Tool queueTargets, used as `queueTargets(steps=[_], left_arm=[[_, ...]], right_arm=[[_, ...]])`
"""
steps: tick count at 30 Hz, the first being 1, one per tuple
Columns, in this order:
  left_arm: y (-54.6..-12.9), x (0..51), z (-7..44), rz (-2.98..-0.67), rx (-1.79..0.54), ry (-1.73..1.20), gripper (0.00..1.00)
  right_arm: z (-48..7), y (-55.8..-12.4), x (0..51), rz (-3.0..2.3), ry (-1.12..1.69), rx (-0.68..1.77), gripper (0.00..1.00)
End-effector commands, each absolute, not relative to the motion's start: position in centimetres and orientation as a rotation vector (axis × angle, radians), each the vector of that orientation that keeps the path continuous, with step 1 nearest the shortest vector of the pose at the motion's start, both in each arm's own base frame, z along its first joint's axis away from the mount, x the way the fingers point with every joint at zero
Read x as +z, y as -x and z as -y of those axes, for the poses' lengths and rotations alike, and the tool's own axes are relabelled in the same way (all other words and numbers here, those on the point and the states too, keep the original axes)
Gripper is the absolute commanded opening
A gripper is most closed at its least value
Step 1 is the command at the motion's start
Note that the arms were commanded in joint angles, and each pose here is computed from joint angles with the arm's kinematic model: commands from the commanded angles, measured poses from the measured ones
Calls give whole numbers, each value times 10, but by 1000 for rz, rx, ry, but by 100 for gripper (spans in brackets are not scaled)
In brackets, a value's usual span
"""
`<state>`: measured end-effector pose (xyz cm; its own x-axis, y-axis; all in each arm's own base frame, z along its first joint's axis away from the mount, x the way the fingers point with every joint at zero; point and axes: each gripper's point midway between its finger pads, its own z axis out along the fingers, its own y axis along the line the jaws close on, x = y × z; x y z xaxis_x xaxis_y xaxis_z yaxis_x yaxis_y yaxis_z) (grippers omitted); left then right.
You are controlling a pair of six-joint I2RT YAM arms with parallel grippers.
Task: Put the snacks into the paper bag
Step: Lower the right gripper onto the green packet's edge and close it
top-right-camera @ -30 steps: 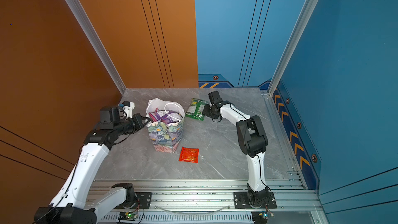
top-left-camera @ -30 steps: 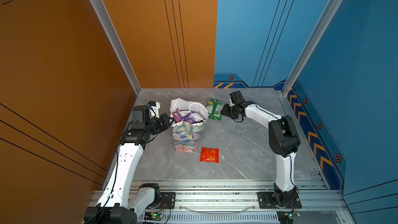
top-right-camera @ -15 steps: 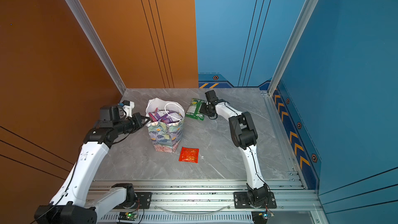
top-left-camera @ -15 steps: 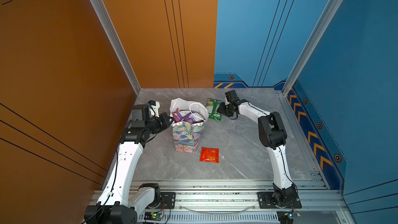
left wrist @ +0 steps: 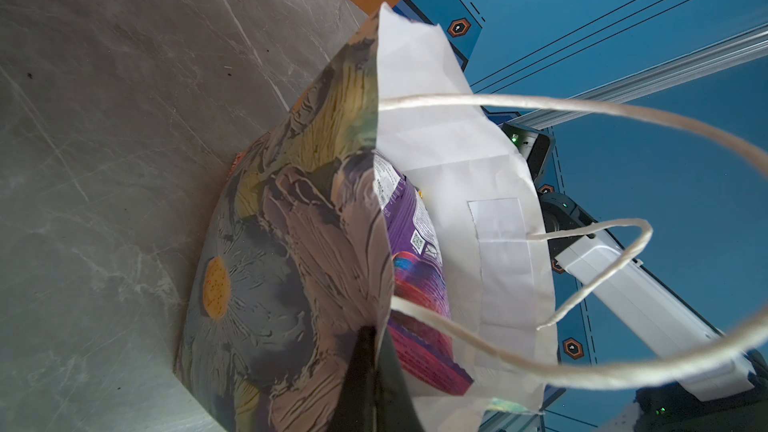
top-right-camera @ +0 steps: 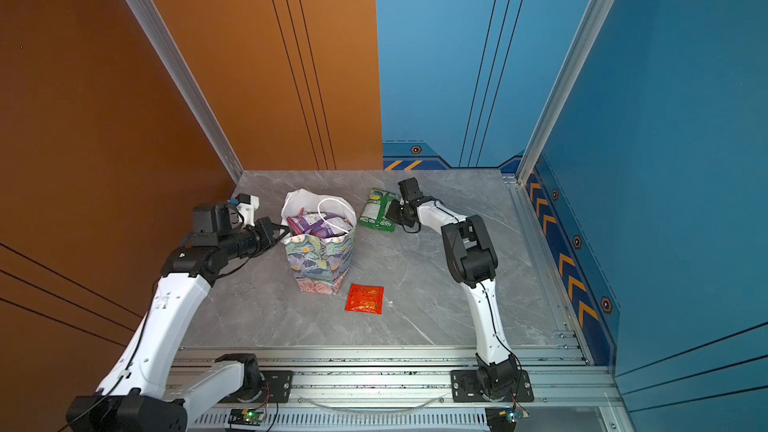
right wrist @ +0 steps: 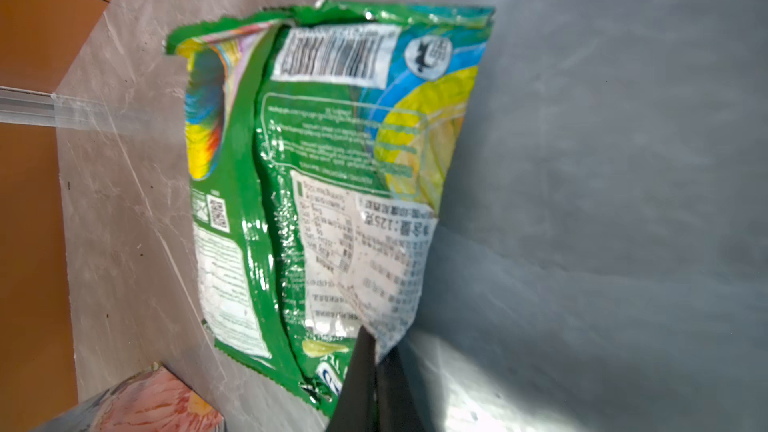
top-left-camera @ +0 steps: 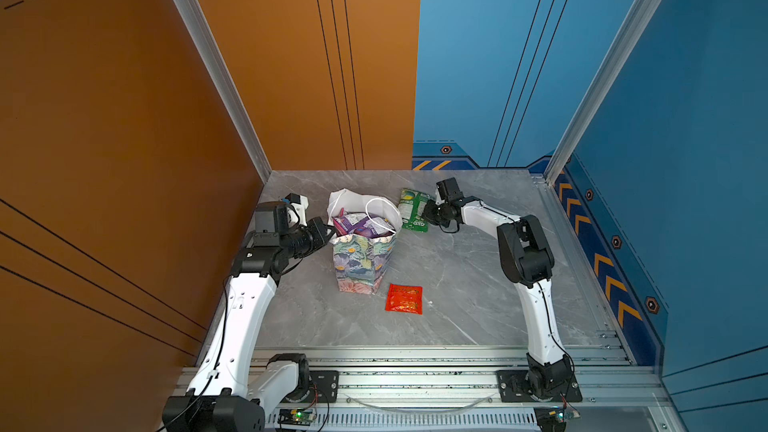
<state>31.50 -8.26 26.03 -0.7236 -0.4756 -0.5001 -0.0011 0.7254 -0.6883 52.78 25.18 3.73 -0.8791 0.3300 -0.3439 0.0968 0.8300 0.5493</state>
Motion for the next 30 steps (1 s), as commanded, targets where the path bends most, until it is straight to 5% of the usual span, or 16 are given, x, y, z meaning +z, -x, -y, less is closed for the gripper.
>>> queueTargets(steps=[1,12,20,30], left_arm=[[-317,267,82,-2226,-897,337,0],[-314,267,83,-2222,-899,333,0],[-314,269,83,-2218,-904,330,0],[-313,270,84,-2215,-903,330,0]], right_arm=[[-238,-507,46,-2611,-319,702,0],[-221,-422,53,-2675,-279,657,2],[-202,-397,52,-2651,-363,707,38],[-213,-425,47,-2617,-413,821,44]])
